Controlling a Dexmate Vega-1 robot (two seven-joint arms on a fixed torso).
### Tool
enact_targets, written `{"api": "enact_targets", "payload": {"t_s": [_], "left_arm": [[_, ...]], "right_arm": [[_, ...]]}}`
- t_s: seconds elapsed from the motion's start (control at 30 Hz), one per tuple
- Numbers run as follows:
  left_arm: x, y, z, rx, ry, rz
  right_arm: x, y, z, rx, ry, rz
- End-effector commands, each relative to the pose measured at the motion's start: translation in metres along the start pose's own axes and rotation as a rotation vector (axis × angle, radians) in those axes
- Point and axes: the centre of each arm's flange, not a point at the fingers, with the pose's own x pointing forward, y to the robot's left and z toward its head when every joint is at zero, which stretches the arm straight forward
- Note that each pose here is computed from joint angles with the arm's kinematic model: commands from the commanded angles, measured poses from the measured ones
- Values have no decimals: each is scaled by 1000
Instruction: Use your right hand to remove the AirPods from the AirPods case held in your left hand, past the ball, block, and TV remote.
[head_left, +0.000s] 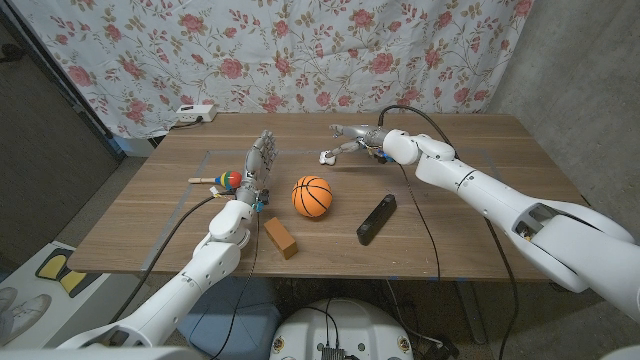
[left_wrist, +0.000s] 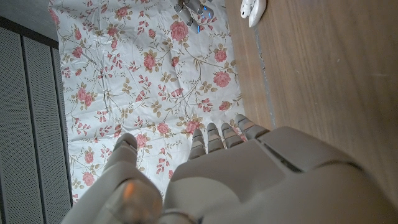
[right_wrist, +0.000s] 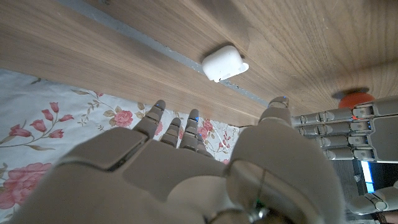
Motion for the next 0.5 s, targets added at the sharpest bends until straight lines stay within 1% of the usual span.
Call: {"api": "enact_targets", "payload": {"t_s": [0.03,0.27,0.43,0.47,0.5], "left_arm": [[-3,-2,-2,-7,3,-4],[-4,0,-2,-4,3,4],[-4,-2,-2,-11,0,3],[-4,-2,-1,-4,1,5],[-4,-2,-1,-4,2,5]], "right_arm": [[6,3,0,-6,10,14],[7,1,-3,-14,20,18],[10,3,-5,-5,27,26],[12,3,-6,-11,37,53],[12,3,-6,-11,37,55]]}}
